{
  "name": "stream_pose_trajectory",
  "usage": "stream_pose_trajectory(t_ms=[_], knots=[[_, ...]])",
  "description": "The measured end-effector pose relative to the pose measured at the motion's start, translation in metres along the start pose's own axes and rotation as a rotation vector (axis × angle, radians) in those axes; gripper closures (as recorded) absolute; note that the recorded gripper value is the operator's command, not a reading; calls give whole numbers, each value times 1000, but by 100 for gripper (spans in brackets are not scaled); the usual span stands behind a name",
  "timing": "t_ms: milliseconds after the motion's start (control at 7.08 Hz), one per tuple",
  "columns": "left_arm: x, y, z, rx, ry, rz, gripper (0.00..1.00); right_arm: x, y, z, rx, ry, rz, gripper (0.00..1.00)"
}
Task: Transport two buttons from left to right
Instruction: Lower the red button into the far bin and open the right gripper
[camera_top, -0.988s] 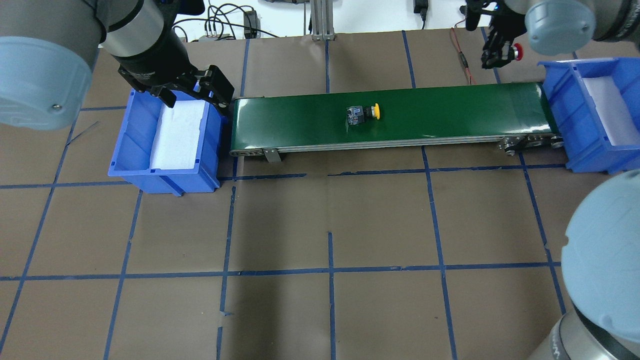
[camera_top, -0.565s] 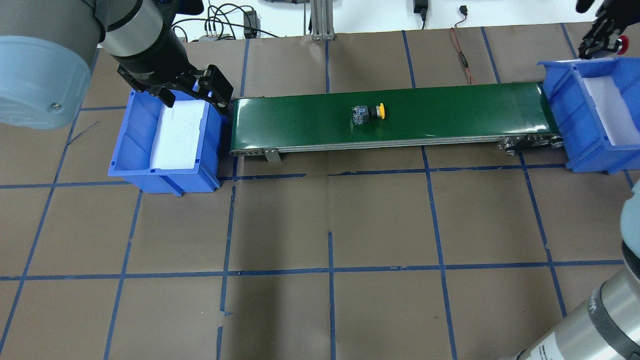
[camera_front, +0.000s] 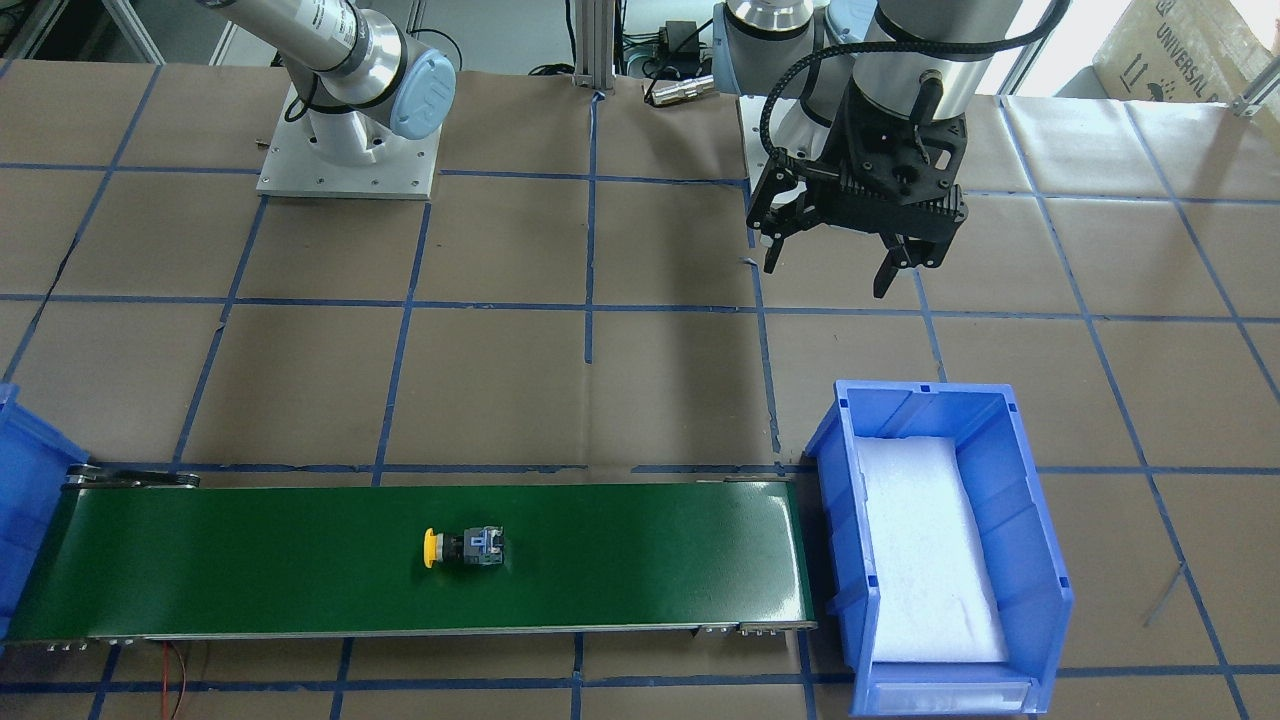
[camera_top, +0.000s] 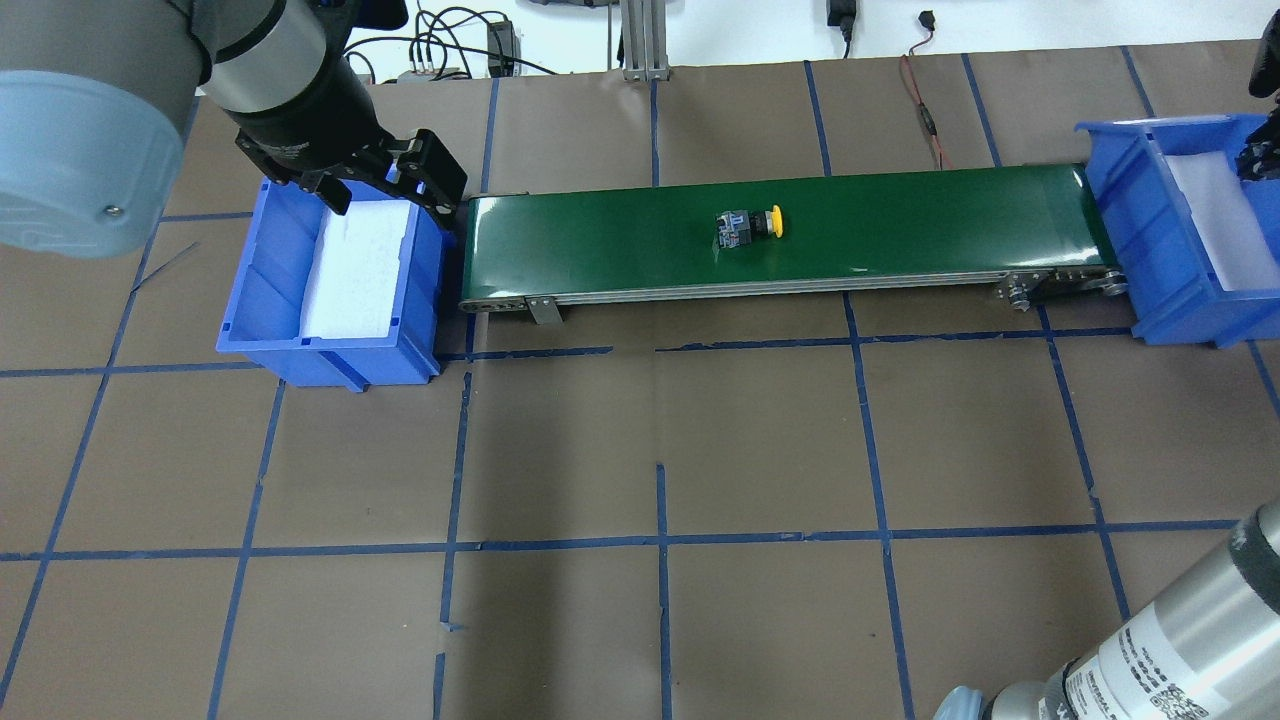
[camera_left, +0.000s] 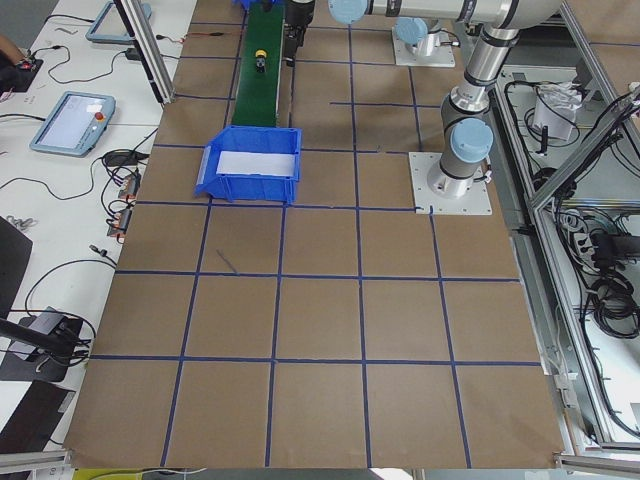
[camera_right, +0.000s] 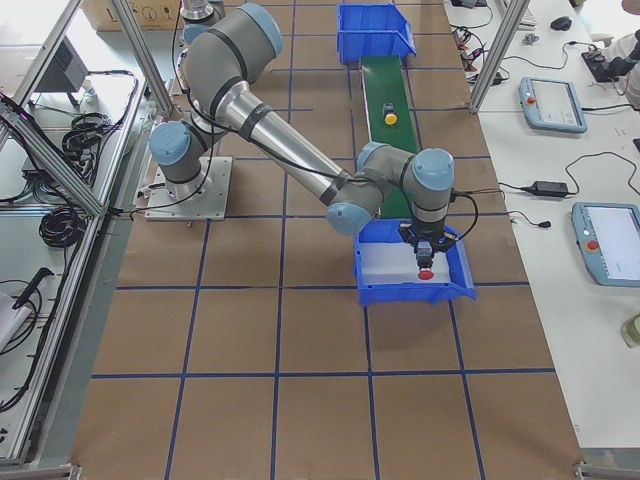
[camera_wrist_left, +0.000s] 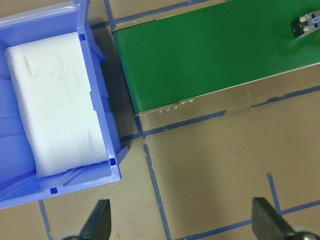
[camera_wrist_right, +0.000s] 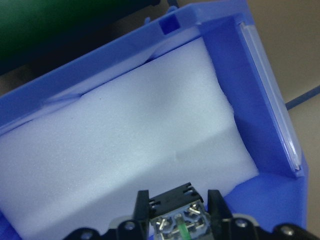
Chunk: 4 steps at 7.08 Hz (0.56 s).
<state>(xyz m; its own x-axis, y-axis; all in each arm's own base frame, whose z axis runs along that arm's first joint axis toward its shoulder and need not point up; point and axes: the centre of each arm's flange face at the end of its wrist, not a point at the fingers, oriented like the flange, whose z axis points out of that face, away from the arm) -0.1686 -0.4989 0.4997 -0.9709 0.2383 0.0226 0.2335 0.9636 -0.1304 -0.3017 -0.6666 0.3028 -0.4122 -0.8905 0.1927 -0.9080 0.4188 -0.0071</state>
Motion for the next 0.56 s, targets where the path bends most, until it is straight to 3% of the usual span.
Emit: stream_pose_trajectory(t_ms=[565], knots=[[0, 0, 1, -1, 0, 1, 0, -26, -29, 26, 12, -67, -36, 91]])
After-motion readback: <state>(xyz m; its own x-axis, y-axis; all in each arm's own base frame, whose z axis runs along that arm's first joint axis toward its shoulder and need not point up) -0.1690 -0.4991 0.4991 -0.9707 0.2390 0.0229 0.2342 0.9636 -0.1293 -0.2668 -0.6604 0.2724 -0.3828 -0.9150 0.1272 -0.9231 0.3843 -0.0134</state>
